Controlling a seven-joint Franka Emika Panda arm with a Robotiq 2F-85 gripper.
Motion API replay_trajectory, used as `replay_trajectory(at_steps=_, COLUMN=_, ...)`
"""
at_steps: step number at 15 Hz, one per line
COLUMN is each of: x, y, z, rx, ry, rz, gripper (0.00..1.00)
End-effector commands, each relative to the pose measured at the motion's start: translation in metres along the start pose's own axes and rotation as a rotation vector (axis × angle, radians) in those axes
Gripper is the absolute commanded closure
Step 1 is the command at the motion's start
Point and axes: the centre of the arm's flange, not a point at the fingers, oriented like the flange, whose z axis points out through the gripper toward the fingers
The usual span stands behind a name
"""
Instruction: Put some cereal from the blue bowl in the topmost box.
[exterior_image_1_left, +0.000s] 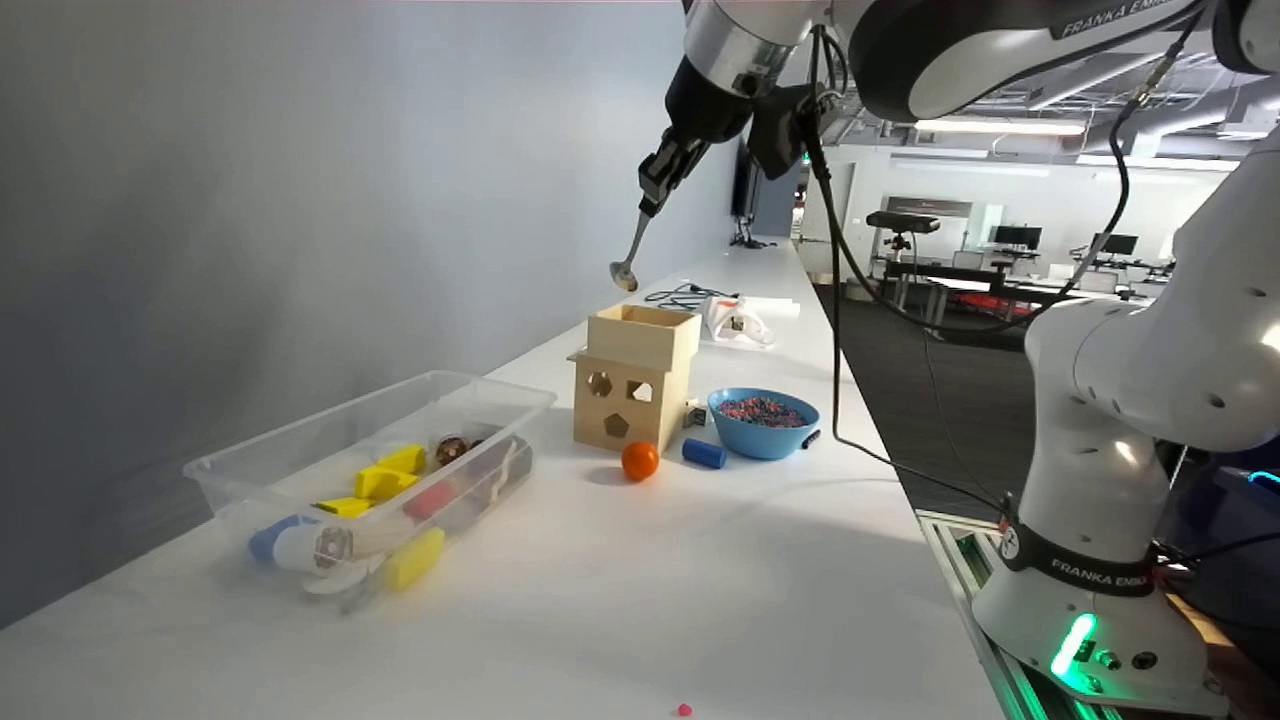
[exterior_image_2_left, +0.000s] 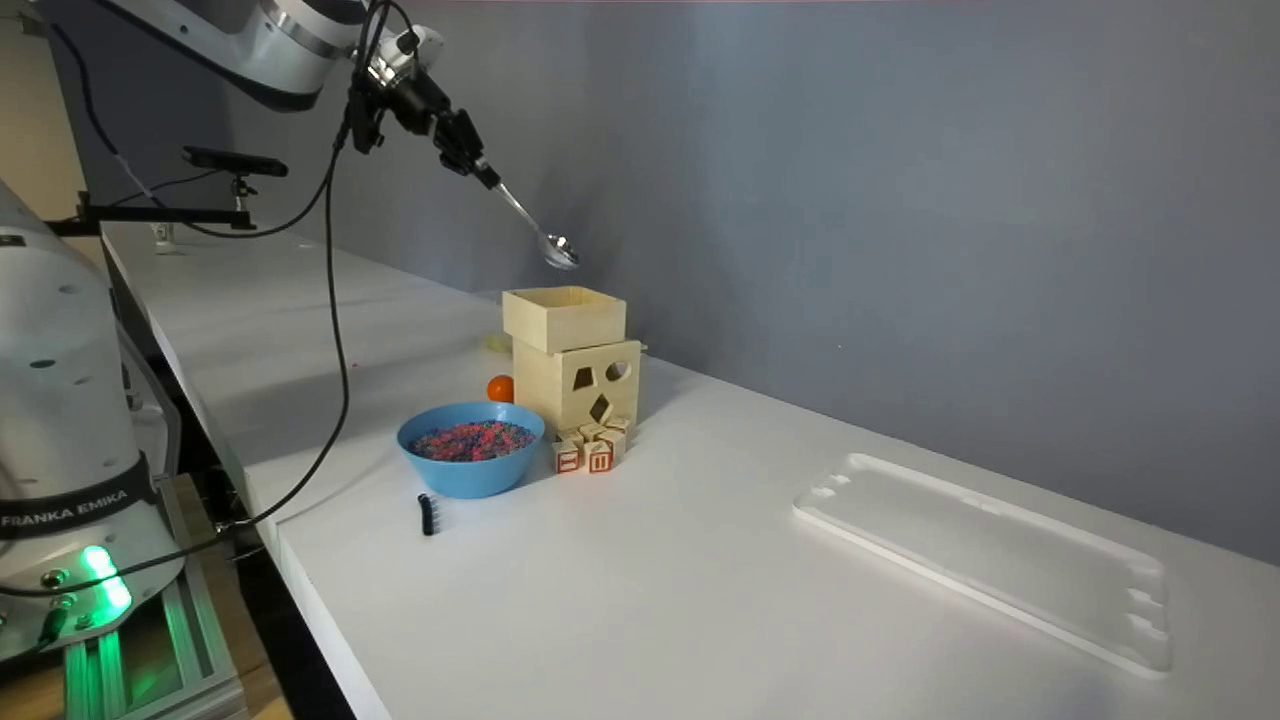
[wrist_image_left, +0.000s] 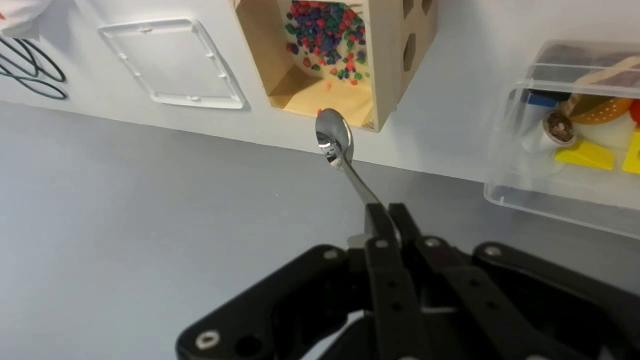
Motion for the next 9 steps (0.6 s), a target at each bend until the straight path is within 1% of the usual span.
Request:
replay_trajectory(at_steps=1, x=-0.016, y=0.015, z=-0.014, rx=-0.047, ry=0.062, rz=0.046, gripper=0.99)
replay_trajectory(at_steps=2, x=-0.017, y=0.016, z=-0.014, rx=-0.023, ry=0.051, rz=0.046, gripper=0.99)
replay_trajectory(at_steps=3, x=-0.018, y=0.018, z=-0.015, rx=-0.024, ry=0.052, rz=0.037, gripper=0.99)
replay_trajectory(at_steps=4, x=-0.019, y=0.021, z=-0.016, rx=-0.050, ry=0.047, rz=0.048, gripper=0.99)
replay_trajectory(at_steps=5, x=-0.022, y=0.022, z=-0.016, rx=-0.043, ry=0.037, rz=0.029, gripper=0.99)
replay_trajectory(at_steps=6, x=-0.024, y=0.024, z=-0.017, rx=-0.096, ry=0.029, rz=0.010, gripper=0.99)
replay_trajectory(at_steps=7, x=-0.029, y=0.029, z=-0.021, rx=-0.185, ry=0.032, rz=0.009, gripper=0.99)
replay_trajectory(at_steps=9, x=-0.040, y=0.038, z=-0.031, rx=-0.280, ry=-0.005, rz=-0.033, gripper=0.99)
